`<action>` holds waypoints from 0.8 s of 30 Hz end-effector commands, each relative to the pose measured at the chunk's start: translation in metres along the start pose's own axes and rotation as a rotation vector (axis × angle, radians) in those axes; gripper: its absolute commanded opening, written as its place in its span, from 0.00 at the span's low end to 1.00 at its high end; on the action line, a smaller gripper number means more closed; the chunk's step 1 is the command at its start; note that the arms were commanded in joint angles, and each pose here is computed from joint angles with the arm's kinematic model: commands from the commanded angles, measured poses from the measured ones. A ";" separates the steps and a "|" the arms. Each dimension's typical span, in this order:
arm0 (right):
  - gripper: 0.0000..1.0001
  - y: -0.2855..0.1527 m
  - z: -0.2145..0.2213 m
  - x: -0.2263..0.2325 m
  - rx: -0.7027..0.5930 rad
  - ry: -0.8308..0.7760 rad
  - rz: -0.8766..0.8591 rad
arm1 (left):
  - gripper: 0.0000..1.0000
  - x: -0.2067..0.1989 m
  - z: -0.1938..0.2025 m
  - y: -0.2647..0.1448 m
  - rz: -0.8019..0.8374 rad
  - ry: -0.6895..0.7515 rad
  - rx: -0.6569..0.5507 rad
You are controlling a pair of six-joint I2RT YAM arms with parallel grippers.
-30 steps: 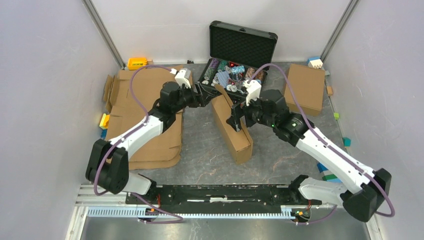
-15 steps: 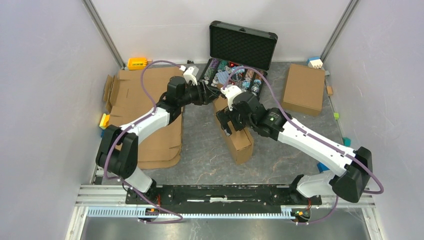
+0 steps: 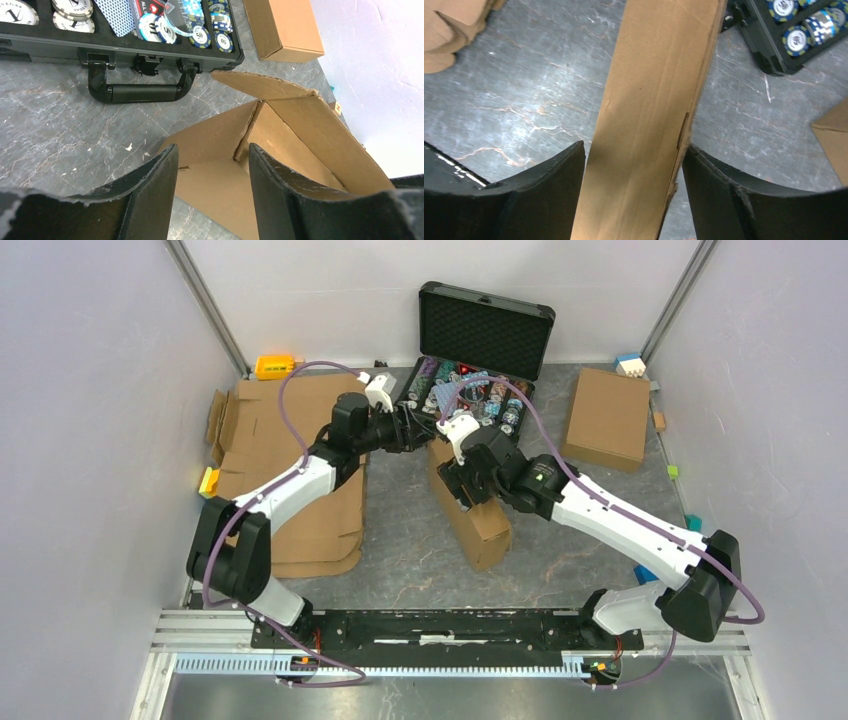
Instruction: Fold the paper box
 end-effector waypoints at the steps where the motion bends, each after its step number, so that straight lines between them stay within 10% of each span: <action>1: 0.72 -0.008 0.025 -0.007 0.110 -0.061 0.035 | 0.61 -0.013 -0.014 -0.021 -0.002 0.066 -0.035; 17: 0.61 -0.040 0.028 0.005 0.038 -0.148 -0.142 | 0.70 -0.037 -0.014 -0.044 0.175 0.256 -0.041; 24: 0.81 -0.055 0.041 0.000 0.033 -0.186 -0.140 | 0.74 -0.044 -0.002 -0.041 0.321 0.381 0.012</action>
Point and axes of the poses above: each gripper's point midway between its finger pads, its own y axis out along the fingers, its own x axis along the line the jaws close on, z = x × y, the point moved 3 cm from there along -y, back along the fingers, and after that the axes turned 8 degrees about -y, right-handed, at the moved point
